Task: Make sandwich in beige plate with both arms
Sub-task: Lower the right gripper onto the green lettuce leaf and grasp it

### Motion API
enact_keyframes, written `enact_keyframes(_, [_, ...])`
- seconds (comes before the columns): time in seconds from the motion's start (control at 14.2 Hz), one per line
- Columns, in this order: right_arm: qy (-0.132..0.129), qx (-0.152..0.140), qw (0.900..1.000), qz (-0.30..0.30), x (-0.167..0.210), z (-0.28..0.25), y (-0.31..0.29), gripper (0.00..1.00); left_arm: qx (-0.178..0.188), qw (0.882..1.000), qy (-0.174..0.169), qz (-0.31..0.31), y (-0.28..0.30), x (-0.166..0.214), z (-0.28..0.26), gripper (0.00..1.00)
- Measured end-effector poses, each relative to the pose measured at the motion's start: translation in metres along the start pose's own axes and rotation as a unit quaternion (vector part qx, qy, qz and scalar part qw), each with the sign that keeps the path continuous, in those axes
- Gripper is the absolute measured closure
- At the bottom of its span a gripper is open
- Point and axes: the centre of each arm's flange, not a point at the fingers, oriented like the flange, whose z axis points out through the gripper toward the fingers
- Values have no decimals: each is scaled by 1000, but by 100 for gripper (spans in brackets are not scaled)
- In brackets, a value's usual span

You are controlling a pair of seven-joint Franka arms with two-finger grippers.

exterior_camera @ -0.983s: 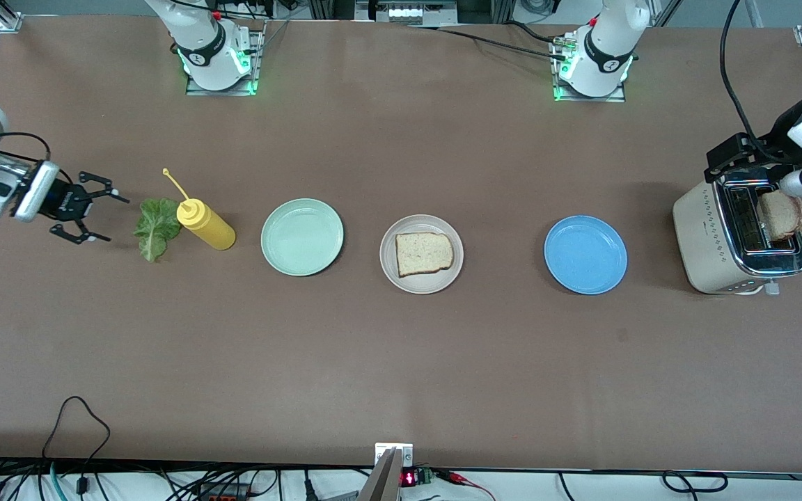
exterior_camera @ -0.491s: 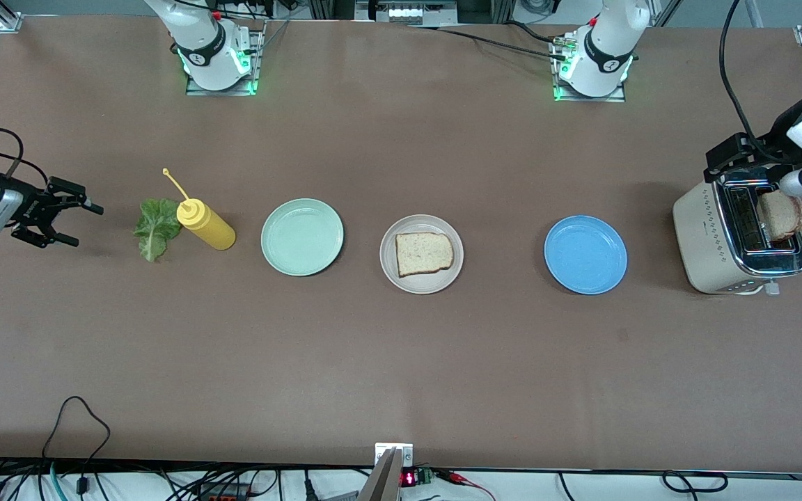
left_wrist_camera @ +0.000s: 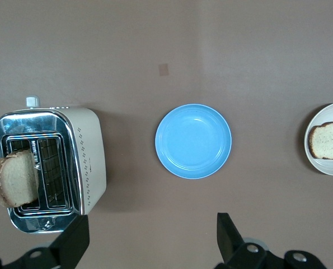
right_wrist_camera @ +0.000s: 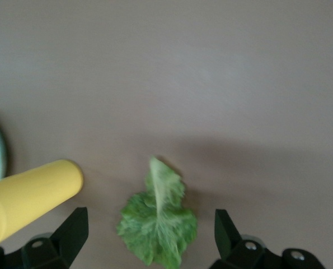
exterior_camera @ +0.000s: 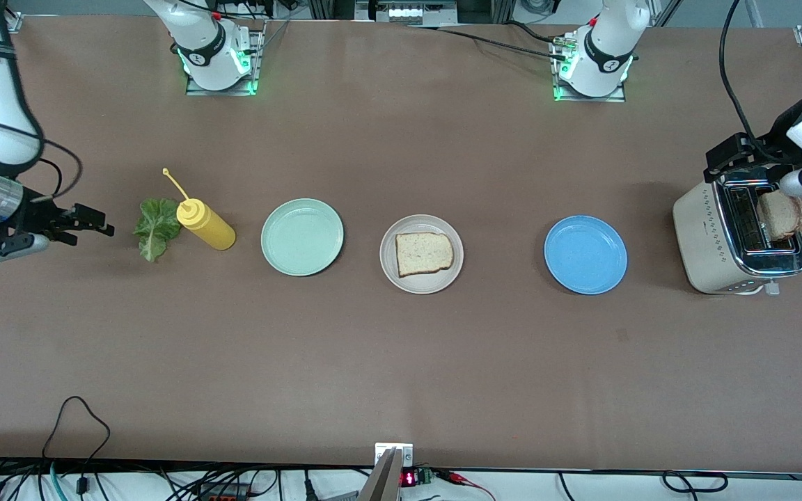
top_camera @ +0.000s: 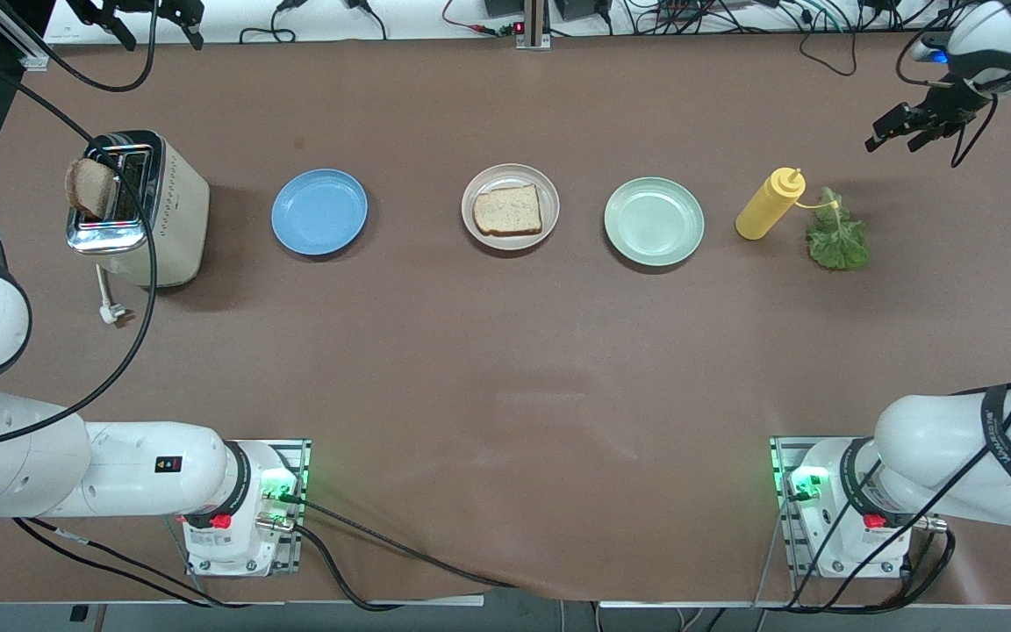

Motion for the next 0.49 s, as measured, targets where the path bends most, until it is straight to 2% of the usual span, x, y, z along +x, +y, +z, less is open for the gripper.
enact_keyframes(0.21, [-22, -50, 995, 87, 4, 14, -24, 0, 0, 1000, 0, 0, 0, 0, 0, 0])
enact_keyframes(0.35, [-32, -61, 990, 119, 5, 32, -32, 0, 0, 1000, 0, 0, 0, 0, 0, 0])
enact_keyframes(0.49, [-36, -61, 988, 134, 3, 54, -31, 0, 0, 1000, 0, 0, 0, 0, 0, 0])
